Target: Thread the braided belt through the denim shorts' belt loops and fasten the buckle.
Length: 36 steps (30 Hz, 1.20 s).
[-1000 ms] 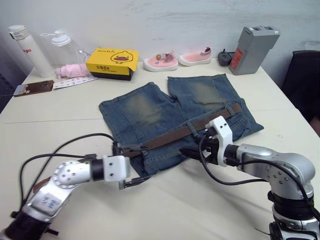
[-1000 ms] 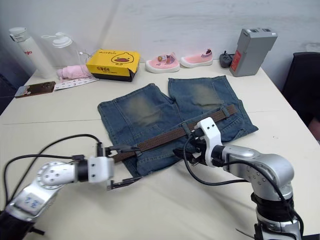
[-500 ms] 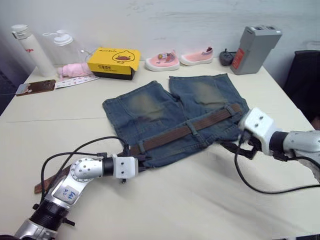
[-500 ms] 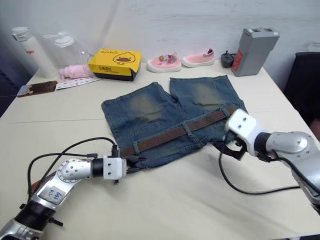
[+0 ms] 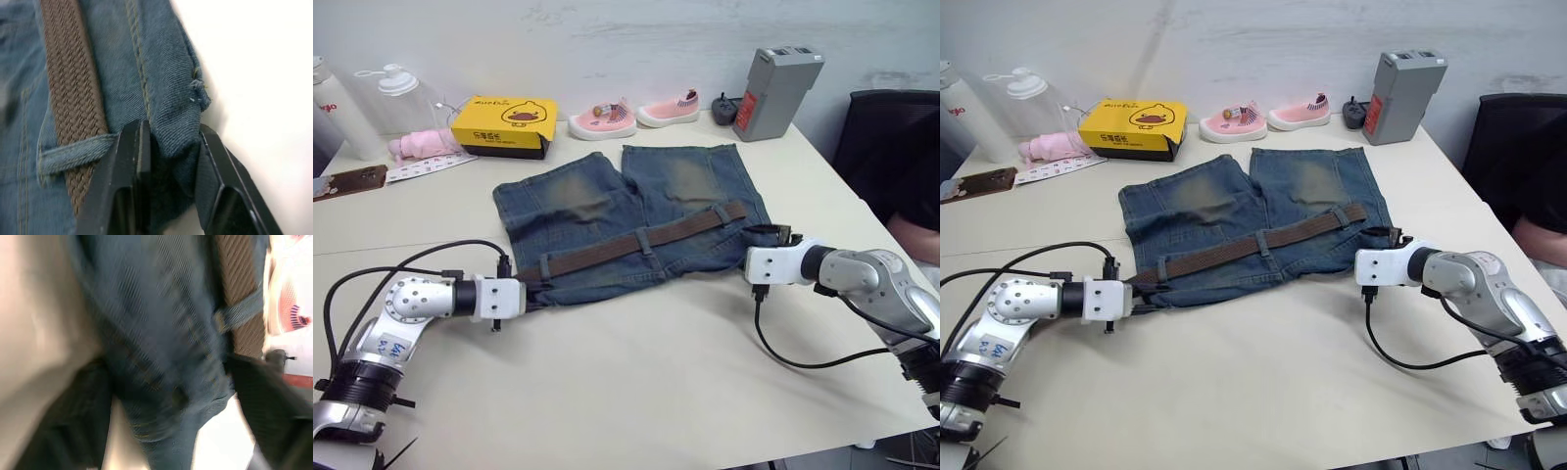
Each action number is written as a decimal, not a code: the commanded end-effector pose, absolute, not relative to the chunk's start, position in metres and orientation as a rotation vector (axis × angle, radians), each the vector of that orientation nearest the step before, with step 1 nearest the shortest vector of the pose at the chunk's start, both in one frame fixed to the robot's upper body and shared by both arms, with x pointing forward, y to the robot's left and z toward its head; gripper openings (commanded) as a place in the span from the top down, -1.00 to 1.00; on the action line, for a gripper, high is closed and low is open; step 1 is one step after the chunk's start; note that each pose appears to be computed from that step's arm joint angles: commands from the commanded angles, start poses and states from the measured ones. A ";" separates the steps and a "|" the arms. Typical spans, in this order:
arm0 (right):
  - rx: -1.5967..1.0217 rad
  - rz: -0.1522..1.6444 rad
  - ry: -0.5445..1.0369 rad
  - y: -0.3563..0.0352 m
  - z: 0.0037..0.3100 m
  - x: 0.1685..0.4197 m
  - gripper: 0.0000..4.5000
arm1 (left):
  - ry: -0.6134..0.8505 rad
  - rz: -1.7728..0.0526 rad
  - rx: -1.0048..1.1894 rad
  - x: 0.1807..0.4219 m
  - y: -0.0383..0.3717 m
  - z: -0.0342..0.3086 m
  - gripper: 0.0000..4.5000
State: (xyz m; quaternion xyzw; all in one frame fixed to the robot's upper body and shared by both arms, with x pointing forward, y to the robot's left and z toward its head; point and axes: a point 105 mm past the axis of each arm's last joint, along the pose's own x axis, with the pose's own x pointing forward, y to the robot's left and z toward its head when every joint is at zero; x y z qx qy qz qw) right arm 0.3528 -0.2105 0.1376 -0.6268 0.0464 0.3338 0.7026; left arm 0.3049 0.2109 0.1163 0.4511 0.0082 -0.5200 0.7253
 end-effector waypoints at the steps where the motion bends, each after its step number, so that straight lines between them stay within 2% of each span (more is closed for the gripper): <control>1: -1.334 0.817 0.272 -0.221 0.108 0.343 0.28 | 0.035 -1.091 1.038 0.312 0.230 0.125 0.42; 2: -1.286 0.850 0.301 -0.218 0.106 0.337 0.56 | 0.038 -1.081 1.042 0.314 0.233 0.126 0.42; 4: -1.190 0.929 0.325 -0.205 0.106 0.322 0.97 | 0.043 -1.067 1.055 0.317 0.238 0.127 0.42; 9: -1.091 1.074 0.363 -0.178 0.108 0.286 0.99 | 0.060 -1.038 1.064 0.320 0.248 0.125 0.42; 18: -1.126 1.072 0.421 -0.179 0.101 0.269 0.99 | 0.074 -1.055 1.054 0.314 0.250 0.119 0.42; 23: -1.123 1.036 0.463 -0.189 0.096 0.269 0.99 | 0.052 -1.063 1.022 0.310 0.244 0.122 0.42; 24: -1.099 1.028 0.485 -0.192 0.097 0.268 1.00 | 0.041 -1.054 1.009 0.310 0.243 0.124 0.25; 26: -1.019 1.027 0.494 -0.190 0.104 0.265 0.56 | 0.032 -1.053 0.969 0.308 0.241 0.128 0.11; 27: -0.992 1.028 0.490 -0.189 0.108 0.264 0.42 | 0.032 -1.053 0.966 0.307 0.240 0.129 -0.06; 28: -0.969 1.024 0.487 -0.190 0.111 0.264 0.15 | 0.033 -1.049 0.972 0.306 0.240 0.130 -0.27; 32: -0.834 0.996 0.446 -0.191 0.137 0.269 -0.62 | 0.054 -1.031 0.934 0.299 0.241 0.135 -0.98; 33: -0.777 0.999 0.428 -0.190 0.147 0.270 -0.79 | 0.053 -1.026 0.905 0.297 0.240 0.139 -1.00; 36: -0.612 1.074 0.408 -0.186 0.172 0.262 -0.91 | 0.062 -1.023 0.837 0.290 0.238 0.149 -1.00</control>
